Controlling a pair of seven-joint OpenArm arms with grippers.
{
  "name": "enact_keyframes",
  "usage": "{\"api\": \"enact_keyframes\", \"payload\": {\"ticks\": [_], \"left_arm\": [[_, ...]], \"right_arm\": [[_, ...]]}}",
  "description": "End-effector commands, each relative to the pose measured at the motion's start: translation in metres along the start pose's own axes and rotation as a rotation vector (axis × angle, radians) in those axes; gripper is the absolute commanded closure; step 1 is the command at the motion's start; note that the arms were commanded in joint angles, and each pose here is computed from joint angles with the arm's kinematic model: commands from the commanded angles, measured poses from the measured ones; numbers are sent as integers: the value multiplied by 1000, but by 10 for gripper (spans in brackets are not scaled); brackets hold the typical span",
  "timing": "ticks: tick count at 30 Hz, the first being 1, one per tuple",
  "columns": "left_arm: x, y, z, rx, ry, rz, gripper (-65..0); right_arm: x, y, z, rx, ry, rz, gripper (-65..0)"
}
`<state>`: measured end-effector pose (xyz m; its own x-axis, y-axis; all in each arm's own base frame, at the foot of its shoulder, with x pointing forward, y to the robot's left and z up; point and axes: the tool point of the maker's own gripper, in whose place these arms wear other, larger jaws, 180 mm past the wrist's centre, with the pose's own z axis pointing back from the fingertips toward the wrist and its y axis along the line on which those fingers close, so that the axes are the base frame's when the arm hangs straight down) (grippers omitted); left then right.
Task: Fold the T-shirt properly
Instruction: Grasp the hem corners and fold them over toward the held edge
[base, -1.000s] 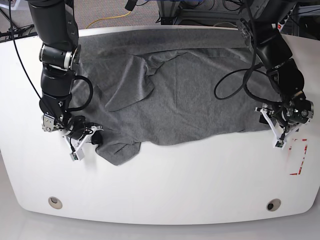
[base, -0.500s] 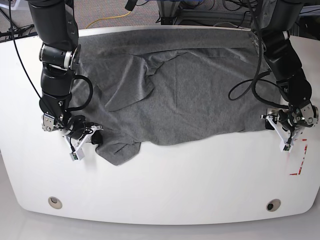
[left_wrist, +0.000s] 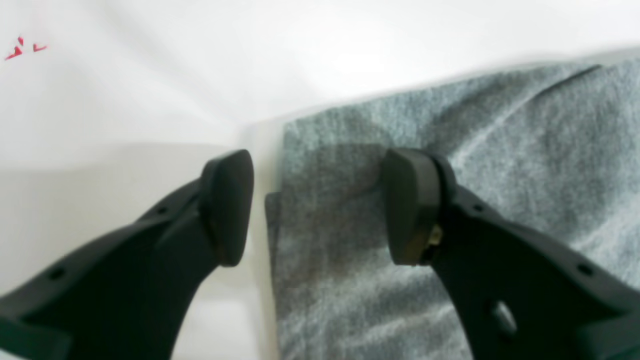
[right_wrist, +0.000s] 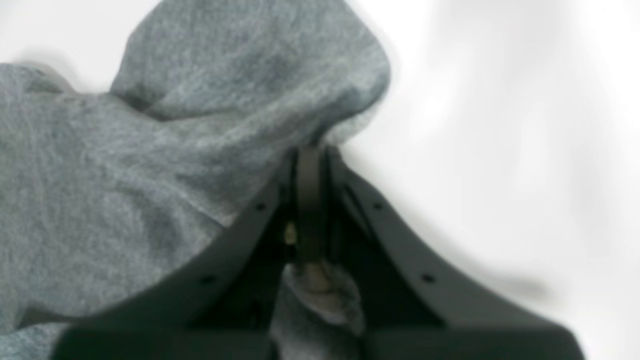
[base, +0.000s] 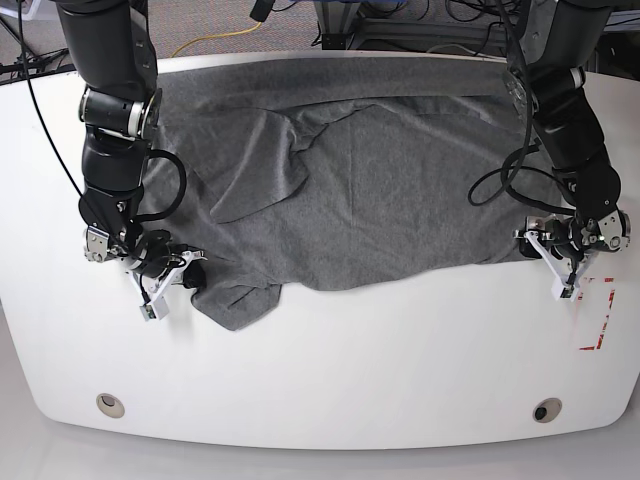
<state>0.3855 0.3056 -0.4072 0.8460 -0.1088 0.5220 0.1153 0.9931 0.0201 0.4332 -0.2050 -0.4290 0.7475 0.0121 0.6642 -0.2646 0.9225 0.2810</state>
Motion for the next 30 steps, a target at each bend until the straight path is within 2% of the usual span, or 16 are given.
{"api": "enact_keyframes", "payload": {"ticks": [1,3,5,6,8,11,21,30], "left_arm": [[17,9,7,23,-51,-5,-258],[20,9,7,22,-69,-5,-156],[23,8,7,21,-94,-4,-26],[24,9,7,22,-96,-4,0],[26,9,8,26,-105,-7,0],[27,9,9,25,-107,-12,0],[47,6,36,96,-208,-82,0],[40,-5,63,159,-268,-147,0]], "right_arm": [[1,-8,4,-25,36,22,0],[1,-8,4,-25,36,22,0],[1,-8,4,-25,36,22,0],[3,-8,5,-26,30,25,0],[17,-8,9,-37,2,55,0],[23,-9,16,-55,7,97,0],[68,-1,57,-159,-19,301,0],[71,3,94,-264,29,419,0]]}}
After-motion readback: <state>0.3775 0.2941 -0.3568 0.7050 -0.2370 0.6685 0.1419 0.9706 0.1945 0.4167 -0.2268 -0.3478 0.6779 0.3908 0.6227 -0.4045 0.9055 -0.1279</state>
